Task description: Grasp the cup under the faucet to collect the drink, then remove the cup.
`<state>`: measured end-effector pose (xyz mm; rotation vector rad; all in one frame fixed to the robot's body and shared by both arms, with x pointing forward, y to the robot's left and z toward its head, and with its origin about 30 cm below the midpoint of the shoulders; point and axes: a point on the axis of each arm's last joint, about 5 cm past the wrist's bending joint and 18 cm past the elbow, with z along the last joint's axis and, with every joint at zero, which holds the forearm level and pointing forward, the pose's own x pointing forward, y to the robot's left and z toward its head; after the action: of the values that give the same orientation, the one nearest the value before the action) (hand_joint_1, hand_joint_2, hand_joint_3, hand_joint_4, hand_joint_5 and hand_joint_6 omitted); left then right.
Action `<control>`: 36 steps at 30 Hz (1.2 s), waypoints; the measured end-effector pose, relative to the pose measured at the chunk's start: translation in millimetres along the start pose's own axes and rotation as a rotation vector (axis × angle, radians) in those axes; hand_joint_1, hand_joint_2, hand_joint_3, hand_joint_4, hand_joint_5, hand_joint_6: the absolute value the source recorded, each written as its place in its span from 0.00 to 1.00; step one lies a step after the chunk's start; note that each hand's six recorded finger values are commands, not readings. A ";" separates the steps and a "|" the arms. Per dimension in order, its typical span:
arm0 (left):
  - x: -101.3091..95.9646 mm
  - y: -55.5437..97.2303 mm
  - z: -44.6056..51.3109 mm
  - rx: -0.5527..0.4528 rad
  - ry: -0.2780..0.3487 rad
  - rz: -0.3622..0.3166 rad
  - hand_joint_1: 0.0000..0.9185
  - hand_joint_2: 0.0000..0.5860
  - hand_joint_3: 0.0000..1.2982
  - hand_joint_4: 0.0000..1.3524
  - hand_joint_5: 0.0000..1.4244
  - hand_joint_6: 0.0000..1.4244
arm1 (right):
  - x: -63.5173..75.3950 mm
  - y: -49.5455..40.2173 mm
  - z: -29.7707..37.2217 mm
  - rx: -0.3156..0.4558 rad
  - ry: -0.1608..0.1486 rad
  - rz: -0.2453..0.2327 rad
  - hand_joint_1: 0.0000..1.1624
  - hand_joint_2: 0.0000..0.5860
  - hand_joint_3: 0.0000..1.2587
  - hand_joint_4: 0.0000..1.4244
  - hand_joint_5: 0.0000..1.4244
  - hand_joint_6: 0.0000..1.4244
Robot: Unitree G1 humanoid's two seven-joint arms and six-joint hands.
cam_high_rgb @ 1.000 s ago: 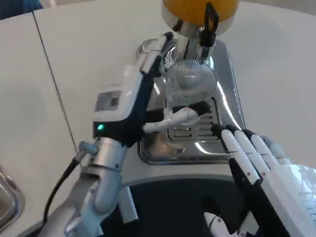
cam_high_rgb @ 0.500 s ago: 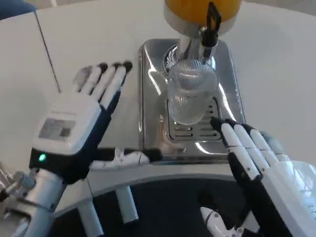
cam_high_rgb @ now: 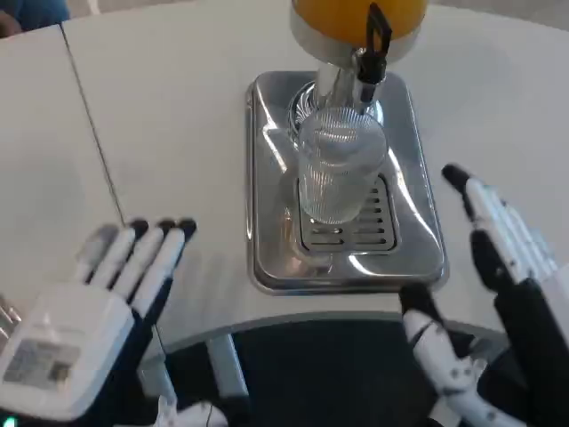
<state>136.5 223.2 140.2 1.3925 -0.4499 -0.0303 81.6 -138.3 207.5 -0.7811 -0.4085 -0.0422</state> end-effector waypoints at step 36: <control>-6.0 -2.8 5.4 -0.091 0.028 0.016 0.06 0.09 0.00 0.00 0.00 0.02 | 111.0 -8.2 6.9 0.354 -0.213 -0.120 0.16 0.80 0.00 0.00 0.00 0.00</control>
<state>129.9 219.3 136.4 1.2980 -0.4310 -0.0180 179.9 -126.8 258.9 -0.4118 -0.6448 0.0016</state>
